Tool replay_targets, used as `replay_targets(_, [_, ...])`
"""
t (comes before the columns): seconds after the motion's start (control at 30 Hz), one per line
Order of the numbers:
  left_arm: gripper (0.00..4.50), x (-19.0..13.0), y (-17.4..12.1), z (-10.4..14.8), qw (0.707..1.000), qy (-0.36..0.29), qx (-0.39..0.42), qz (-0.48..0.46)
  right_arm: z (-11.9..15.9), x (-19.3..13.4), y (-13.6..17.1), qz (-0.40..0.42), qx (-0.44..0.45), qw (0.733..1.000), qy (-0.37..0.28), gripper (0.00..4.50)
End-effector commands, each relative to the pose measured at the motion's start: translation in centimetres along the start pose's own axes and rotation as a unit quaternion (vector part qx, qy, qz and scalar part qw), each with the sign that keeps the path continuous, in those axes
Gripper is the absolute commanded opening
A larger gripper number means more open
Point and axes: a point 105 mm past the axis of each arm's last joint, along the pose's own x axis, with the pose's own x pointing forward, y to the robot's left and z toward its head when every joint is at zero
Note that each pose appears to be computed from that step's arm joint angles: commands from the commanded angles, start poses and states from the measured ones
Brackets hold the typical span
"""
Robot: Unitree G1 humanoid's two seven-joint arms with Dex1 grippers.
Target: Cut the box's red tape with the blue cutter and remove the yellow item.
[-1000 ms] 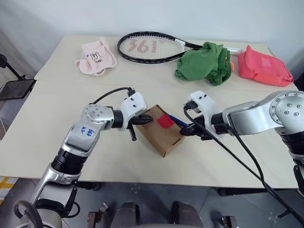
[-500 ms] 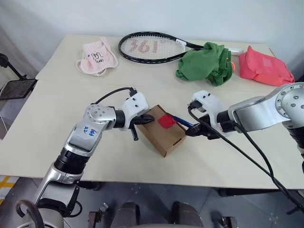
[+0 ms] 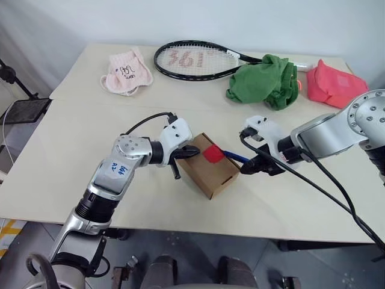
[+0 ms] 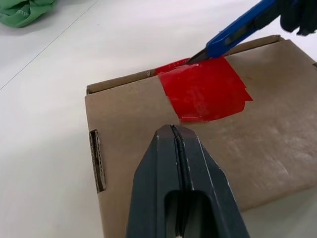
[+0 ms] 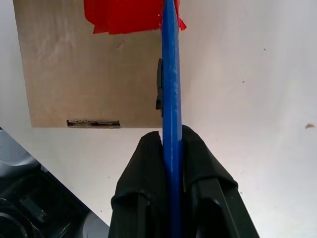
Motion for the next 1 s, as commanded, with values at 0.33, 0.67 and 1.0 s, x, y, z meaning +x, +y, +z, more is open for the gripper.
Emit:
replay_targets(0.33, [0.00, 1.2, -2.1, -3.1, 0.997, 0.054, -0.033, -0.034, -0.8, -2.0, 0.0, 0.008, -0.015, 1.000, 0.018, 0.08])
replay_targets(0.67, [0.00, 1.4, -2.0, -3.0, 0.997, 0.053, -0.034, -0.038, -2.1, -4.1, 0.0, 0.019, -0.020, 1.000, 0.007, 0.08])
replay_targets(1.0, [0.00, 0.2, -1.4, -2.6, 0.998, 0.050, -0.019, -0.038, -2.0, -8.3, 0.4, 0.005, -0.041, 0.995, -0.092, 0.08])
